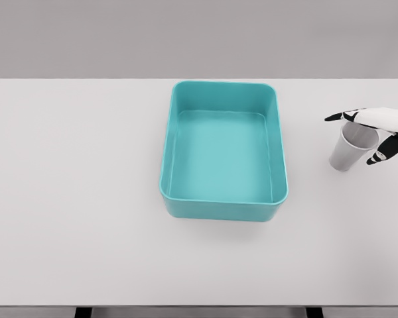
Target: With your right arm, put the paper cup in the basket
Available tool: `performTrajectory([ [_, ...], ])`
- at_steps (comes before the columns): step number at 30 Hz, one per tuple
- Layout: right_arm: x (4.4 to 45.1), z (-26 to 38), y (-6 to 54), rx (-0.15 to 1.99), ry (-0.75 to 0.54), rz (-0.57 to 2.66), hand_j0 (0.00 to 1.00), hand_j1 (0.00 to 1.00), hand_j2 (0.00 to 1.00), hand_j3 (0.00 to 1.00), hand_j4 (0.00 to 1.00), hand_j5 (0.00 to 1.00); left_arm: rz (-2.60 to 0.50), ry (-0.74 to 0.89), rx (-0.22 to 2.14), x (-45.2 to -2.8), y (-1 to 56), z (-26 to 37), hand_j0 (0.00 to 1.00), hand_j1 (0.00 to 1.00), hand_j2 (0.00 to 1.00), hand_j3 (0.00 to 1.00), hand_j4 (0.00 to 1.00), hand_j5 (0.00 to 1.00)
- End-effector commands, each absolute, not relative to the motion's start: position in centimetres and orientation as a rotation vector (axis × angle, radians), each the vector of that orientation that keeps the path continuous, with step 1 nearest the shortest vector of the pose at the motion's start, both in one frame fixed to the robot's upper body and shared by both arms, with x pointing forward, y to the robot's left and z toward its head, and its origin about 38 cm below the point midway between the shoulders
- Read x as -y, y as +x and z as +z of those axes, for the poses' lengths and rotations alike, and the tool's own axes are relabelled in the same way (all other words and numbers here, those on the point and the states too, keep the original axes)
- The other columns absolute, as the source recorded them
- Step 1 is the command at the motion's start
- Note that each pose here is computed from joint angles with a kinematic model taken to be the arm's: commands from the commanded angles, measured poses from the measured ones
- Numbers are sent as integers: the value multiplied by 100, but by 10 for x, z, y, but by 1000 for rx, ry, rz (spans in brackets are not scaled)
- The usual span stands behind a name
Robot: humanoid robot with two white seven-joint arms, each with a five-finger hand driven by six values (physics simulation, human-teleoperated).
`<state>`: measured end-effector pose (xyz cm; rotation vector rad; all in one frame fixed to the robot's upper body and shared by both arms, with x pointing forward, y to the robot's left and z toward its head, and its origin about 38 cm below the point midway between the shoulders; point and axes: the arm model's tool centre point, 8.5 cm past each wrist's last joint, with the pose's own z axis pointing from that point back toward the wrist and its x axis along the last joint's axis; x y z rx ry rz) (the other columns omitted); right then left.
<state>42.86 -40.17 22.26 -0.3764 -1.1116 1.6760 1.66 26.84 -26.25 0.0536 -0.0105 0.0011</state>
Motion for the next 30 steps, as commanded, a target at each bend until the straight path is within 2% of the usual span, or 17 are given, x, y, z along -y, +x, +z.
performTrajectory([
  [1,403,223,428,1111,-377,1674,100,100,100,100,100,100,1,54,9,-268,16,-262,100,100,100,100,100,100],
  [4,402,225,429,1113,-381,1675,99,99,99,99,99,99,1,54,9,-268,16,-262,100,100,100,100,100,100],
  [8,404,224,428,1093,-404,1692,92,92,92,92,92,92,1,54,11,-268,17,-263,100,100,100,100,100,100],
  [13,404,225,428,1091,-405,1694,88,88,88,88,88,88,1,54,11,-268,17,-263,100,100,100,100,100,100],
  [15,404,225,428,1092,-405,1696,81,81,81,81,81,81,1,54,11,-268,17,-263,100,100,100,100,100,100],
  [18,404,225,428,1084,-417,1705,77,77,77,77,77,77,1,54,9,-268,16,-262,100,100,100,100,100,100],
  [30,406,228,427,1077,-431,1716,72,72,72,72,72,72,1,54,11,-268,17,-263,100,100,100,100,100,100],
])
